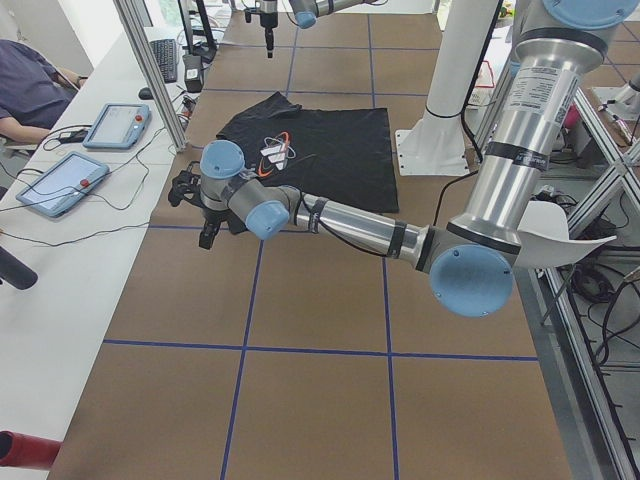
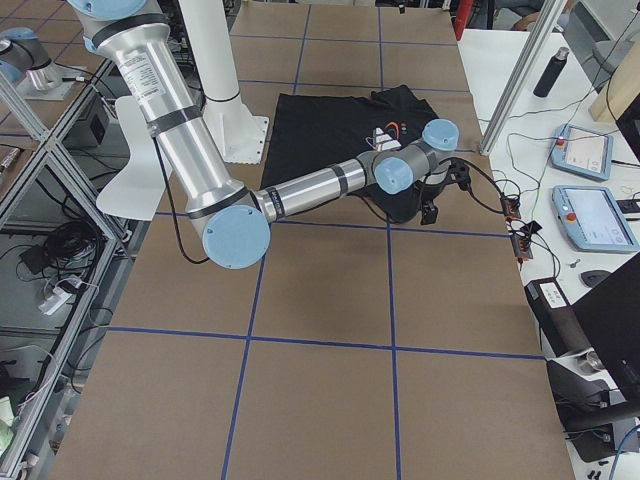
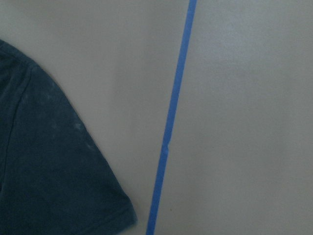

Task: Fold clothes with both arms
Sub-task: 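Move the right gripper to the sleeve nearest it and grasp its edge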

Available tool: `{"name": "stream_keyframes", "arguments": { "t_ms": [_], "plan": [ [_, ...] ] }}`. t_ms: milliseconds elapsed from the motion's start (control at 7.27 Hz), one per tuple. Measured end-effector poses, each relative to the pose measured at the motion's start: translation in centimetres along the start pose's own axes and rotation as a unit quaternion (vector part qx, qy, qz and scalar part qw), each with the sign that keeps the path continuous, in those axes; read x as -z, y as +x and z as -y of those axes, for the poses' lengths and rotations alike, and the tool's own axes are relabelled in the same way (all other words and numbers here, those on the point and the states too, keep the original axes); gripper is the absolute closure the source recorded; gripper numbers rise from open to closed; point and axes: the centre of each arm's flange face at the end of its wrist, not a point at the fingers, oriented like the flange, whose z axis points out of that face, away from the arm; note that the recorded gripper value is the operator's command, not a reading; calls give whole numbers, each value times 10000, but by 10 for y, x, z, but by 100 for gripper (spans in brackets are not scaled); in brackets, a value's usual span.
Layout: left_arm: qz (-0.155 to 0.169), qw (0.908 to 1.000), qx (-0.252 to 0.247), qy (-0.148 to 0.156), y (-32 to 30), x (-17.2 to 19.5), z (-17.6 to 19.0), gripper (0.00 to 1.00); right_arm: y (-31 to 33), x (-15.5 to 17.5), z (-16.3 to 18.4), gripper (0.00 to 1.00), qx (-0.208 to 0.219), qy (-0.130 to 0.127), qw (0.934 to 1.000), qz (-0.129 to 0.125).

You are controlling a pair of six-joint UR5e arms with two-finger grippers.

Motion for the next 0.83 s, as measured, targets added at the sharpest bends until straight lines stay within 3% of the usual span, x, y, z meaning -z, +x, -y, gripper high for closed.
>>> {"name": "stream_keyframes", "arguments": {
  "t_ms": [275, 826],
  "plan": [
    [-230, 9994, 235, 132, 3, -25, -7, 0, -2, -55, -5, 1, 44, 211, 9995, 236],
    [-305, 9990, 277, 160, 9, -31, -7, 0, -42, -111, -32, 9, 297, 111, 9993, 183]
  ]
}}
